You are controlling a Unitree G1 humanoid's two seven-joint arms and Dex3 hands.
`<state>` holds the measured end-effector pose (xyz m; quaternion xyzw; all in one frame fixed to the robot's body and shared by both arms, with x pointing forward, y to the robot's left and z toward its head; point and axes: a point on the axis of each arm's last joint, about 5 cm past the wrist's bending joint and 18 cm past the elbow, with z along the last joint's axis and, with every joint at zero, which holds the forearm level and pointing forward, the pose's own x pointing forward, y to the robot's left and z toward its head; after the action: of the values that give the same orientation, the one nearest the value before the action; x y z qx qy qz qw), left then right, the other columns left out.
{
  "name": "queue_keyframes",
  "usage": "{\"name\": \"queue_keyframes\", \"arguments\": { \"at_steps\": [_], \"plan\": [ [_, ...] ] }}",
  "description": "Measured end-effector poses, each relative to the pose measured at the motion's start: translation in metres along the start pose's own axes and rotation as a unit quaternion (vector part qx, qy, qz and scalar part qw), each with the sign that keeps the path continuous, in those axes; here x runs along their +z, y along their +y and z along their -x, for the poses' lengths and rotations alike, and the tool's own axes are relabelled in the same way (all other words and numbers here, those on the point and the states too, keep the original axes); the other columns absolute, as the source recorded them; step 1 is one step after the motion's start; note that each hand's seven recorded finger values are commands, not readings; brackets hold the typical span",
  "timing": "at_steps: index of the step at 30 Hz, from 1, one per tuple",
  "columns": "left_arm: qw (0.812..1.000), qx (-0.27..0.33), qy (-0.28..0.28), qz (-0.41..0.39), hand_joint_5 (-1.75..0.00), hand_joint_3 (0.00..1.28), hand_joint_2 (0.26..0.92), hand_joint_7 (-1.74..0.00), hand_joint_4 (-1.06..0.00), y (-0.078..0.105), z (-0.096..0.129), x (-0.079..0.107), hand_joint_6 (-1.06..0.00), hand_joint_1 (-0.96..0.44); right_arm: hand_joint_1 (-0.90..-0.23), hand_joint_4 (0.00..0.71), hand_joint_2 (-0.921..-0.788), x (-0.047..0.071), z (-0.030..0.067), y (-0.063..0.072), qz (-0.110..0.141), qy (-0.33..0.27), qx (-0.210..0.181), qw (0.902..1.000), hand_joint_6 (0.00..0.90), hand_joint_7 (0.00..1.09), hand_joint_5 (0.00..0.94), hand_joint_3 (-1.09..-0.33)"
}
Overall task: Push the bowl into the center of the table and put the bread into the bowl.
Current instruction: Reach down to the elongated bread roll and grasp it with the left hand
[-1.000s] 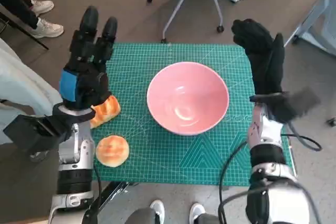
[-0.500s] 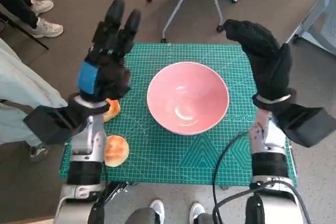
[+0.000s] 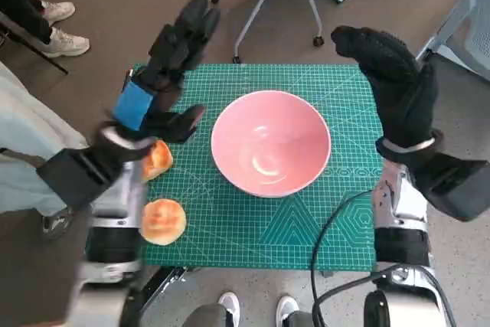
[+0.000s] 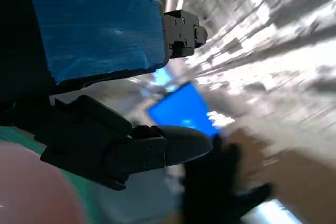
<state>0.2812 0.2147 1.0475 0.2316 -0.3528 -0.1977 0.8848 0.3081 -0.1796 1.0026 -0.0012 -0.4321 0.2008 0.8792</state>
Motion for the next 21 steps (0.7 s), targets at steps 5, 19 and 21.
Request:
{"name": "queue_keyframes", "arguments": {
  "at_steps": [5, 19, 21],
  "plan": [
    [0.992, -0.001, 0.089, -0.088, 0.00, 0.07, 0.818, -0.04, 0.00, 0.038, 0.017, 0.023, 0.00, -0.62, -0.724, 0.183, -0.921, 0.002, 0.0008, -0.001, 0.005, -0.004, -0.003, 1.0000, 0.011, 0.59, 0.002, -0.742],
    [0.928, -0.042, 0.292, -0.227, 0.00, 0.01, 0.721, -0.05, 0.00, 0.070, 0.036, 0.057, -0.08, -0.14, -0.717, 0.176, -0.921, 0.003, 0.0019, 0.001, 0.004, -0.003, -0.003, 1.0000, 0.001, 0.59, 0.000, -0.743],
    [0.925, -0.054, 0.303, -0.222, 0.00, 0.01, 0.724, -0.05, 0.00, 0.069, 0.038, 0.056, -0.09, -0.12, -0.714, 0.176, -0.921, 0.003, 0.0019, 0.001, 0.003, -0.002, -0.003, 1.0000, 0.000, 0.59, 0.000, -0.744]
  ]
}}
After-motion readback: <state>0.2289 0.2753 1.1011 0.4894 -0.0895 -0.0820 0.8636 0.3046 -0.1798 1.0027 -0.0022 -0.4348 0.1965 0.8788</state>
